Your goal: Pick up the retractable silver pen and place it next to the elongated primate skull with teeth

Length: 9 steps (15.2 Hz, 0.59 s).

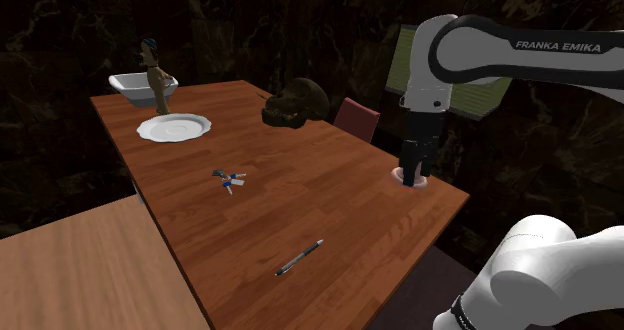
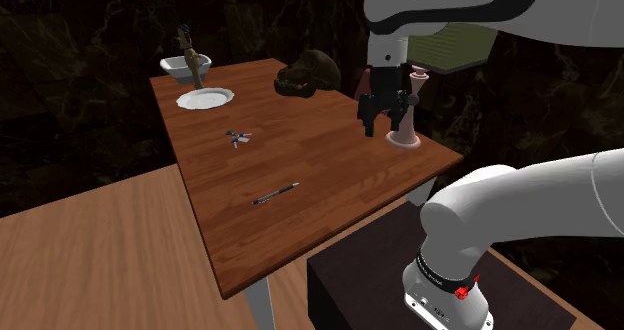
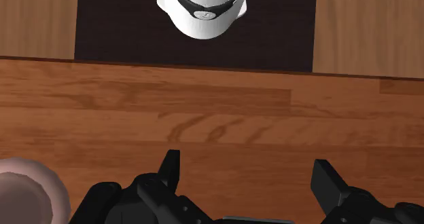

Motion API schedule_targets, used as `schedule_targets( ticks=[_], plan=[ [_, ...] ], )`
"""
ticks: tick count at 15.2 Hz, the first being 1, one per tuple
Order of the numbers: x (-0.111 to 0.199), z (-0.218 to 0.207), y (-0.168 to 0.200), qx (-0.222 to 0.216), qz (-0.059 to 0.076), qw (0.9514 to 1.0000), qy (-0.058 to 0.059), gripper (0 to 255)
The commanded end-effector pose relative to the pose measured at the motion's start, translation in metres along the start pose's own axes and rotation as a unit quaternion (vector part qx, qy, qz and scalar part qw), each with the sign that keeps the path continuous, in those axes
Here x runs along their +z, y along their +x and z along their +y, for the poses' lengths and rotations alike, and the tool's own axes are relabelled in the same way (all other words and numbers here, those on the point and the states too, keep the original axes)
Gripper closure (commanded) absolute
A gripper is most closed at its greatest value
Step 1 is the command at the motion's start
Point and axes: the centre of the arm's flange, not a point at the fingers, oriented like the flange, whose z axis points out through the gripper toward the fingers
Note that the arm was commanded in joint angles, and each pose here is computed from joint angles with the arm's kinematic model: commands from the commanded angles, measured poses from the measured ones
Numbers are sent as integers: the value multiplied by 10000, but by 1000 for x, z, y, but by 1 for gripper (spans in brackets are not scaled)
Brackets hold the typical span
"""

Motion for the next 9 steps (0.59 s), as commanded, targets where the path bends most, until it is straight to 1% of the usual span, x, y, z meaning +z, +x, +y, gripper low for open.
schedule_targets(
  ticks=[1, 2, 3, 4, 5, 6, 7, 9],
  plan=[
    [0, 0, 0, 0, 0, 10000, 0, 0],
    [5, -10, -7, 304, 76, 9995, 33, 0],
    [11, -21, -14, 608, 152, 9980, 67, 0],
    [16, -32, -20, 911, 227, 9955, 100, 0],
    [22, -43, -25, 1214, 303, 9921, 134, 0],
    [27, -54, -29, 1515, 378, 9876, 167, 0],
    [32, -66, -33, 1814, 453, 9822, 200, 0],
    [43, -91, -37, 2408, 601, 9683, 265, 0]
  ],
)
